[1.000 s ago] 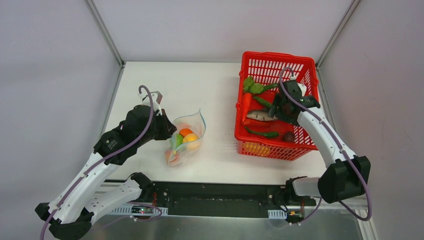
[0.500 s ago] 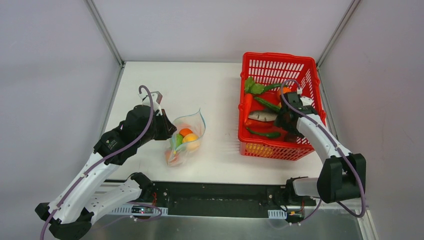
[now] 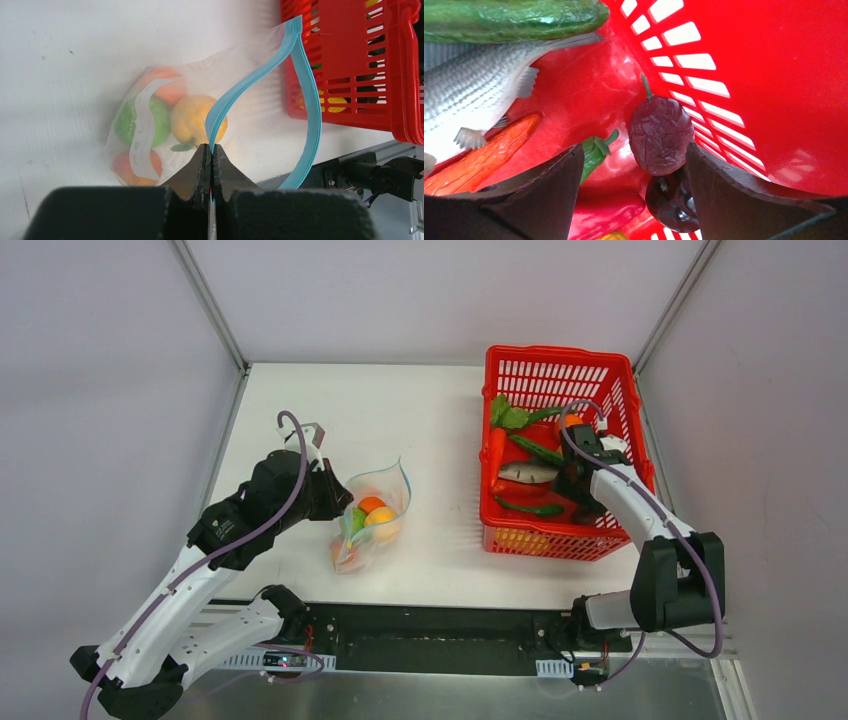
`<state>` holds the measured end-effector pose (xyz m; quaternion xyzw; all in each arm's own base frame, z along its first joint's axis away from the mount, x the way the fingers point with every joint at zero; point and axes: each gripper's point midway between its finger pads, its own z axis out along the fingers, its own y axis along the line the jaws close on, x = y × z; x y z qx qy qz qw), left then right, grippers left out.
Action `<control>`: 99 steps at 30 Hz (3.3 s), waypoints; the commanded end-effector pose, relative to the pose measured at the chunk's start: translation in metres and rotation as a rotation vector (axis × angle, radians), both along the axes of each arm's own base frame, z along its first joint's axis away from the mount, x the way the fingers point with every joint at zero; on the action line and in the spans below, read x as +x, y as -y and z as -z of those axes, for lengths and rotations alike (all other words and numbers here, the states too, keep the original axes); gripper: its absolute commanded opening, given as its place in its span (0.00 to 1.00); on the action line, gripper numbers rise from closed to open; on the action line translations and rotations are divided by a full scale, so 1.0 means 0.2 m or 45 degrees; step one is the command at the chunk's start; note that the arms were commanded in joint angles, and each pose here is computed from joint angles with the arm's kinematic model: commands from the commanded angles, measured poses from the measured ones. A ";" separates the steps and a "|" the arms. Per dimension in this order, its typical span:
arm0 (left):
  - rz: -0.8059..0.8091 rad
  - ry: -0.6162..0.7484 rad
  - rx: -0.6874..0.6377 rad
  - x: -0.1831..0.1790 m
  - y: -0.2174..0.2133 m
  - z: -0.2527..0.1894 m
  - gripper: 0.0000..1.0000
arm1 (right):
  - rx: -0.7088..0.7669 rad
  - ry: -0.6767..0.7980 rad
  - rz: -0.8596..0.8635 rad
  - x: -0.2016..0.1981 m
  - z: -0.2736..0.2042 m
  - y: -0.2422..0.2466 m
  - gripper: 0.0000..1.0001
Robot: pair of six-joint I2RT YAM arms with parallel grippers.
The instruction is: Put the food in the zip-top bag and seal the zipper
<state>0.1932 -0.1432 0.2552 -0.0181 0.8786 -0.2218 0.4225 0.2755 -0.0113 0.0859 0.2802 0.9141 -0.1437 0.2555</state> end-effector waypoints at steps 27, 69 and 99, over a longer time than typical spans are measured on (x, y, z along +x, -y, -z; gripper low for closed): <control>-0.021 0.027 0.043 0.03 -0.03 0.02 0.00 | 0.075 -0.112 -0.065 0.05 0.11 -0.11 0.45; 0.001 0.018 -0.005 0.05 0.03 -0.02 0.00 | 1.230 1.103 -1.112 -0.19 -1.39 -0.96 0.46; 0.035 0.011 -0.060 0.03 0.07 -0.05 0.00 | 0.883 0.590 -1.609 -0.40 -1.01 -1.94 0.53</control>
